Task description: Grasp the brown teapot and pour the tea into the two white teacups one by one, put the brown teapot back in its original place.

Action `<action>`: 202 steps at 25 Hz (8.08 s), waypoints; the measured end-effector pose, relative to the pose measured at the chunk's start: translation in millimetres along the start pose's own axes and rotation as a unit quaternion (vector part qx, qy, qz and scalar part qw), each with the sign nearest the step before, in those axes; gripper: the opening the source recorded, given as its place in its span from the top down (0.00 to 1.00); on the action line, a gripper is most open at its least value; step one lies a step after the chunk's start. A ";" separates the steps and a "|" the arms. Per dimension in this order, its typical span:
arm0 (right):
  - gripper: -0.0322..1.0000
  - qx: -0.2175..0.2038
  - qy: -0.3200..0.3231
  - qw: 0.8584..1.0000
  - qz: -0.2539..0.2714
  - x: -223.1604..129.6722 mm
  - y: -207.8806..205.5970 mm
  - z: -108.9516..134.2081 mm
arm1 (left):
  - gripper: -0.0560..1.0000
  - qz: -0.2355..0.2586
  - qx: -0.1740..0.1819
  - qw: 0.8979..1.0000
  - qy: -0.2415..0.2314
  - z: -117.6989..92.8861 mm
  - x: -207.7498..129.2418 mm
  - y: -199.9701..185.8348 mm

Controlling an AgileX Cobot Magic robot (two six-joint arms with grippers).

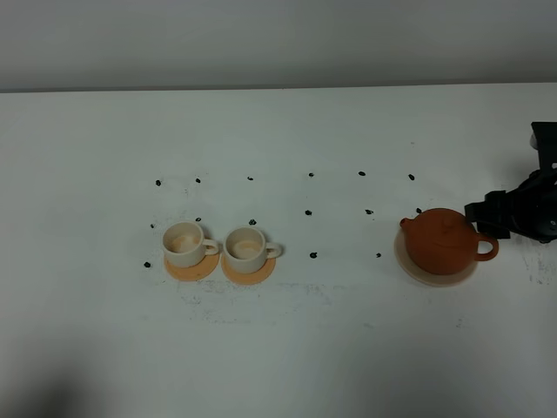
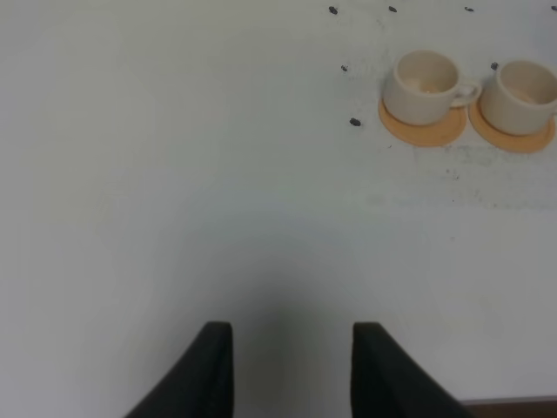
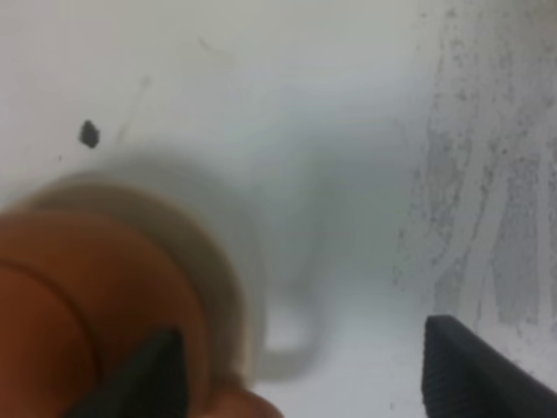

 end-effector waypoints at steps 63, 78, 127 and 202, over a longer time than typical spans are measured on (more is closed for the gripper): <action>0.43 -0.017 -0.036 0.999 0.033 -18.5 5.0 -17.1 | 0.65 0.000 0.000 1.000 0.000 0.0 0.0 0.0; 0.43 -0.001 -0.043 0.996 0.072 -21.4 1.3 -9.8 | 0.65 0.000 0.000 1.000 0.000 0.0 0.0 0.0; 0.43 0.062 -0.054 0.991 0.105 -26.6 -3.0 5.9 | 0.65 0.000 0.000 1.000 0.000 0.0 0.0 0.0; 0.43 -0.016 -0.059 0.998 0.032 -57.4 -18.2 13.8 | 0.65 0.000 0.000 1.000 0.000 0.0 0.0 0.0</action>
Point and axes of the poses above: a point on each arm's last joint axis where the gripper is mounted, y pointing out along that axis toward the gripper, z along the wrist's bending axis when the last joint is at zero, x = y × z, the point moved 4 cm from there along y, pointing out along that axis toward the gripper, and after that the axes turned 1 degree about -y, right-handed, at the moved point
